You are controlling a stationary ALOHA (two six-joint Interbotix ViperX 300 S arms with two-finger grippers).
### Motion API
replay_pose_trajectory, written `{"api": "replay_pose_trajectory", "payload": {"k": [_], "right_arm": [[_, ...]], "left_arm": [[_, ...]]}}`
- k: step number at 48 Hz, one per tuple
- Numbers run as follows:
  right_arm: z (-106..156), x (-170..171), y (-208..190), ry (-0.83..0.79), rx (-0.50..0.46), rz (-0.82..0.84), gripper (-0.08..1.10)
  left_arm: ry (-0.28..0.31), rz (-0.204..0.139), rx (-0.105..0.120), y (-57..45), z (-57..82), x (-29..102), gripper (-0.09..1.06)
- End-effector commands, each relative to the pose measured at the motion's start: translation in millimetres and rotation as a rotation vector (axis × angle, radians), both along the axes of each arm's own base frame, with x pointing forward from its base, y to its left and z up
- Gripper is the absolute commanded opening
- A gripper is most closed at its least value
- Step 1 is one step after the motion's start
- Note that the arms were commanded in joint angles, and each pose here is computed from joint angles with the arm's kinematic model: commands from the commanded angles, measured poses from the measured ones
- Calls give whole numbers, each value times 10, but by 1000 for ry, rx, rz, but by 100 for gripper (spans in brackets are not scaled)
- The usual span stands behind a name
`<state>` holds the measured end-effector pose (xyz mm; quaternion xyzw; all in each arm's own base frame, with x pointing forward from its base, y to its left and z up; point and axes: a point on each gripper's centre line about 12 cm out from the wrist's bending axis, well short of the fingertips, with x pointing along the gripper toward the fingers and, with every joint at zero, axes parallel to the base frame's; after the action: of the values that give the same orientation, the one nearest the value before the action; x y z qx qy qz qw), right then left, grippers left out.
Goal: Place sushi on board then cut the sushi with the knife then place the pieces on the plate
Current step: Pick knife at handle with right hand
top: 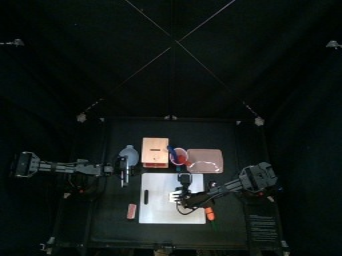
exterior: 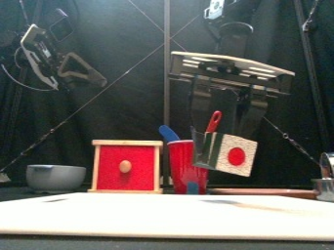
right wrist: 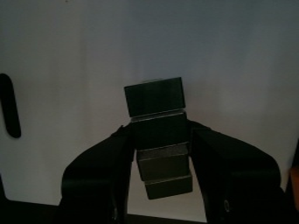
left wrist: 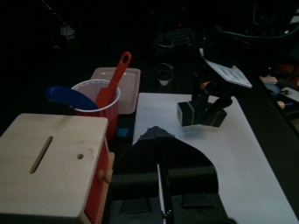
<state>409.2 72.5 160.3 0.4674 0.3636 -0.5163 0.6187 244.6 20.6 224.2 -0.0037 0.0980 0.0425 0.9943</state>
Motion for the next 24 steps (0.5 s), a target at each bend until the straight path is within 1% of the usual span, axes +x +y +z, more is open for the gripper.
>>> {"api": "replay_pose_trajectory", "payload": {"k": [1,7,15,24], "right_arm": [[168,140,-47,-49,16,-29,65],[89,238,-101,-37,29,-57,70],[-47,282,-148,-10,26,-67,78],[-77,299,-151,-12,33,-67,89]], "left_arm": [[-12,1,8,10,48,19,1],[-10,2,6,11,48,17,1],[-13,7,13,30,55,12,1],[-20,9,17,35,76,2,1]]}}
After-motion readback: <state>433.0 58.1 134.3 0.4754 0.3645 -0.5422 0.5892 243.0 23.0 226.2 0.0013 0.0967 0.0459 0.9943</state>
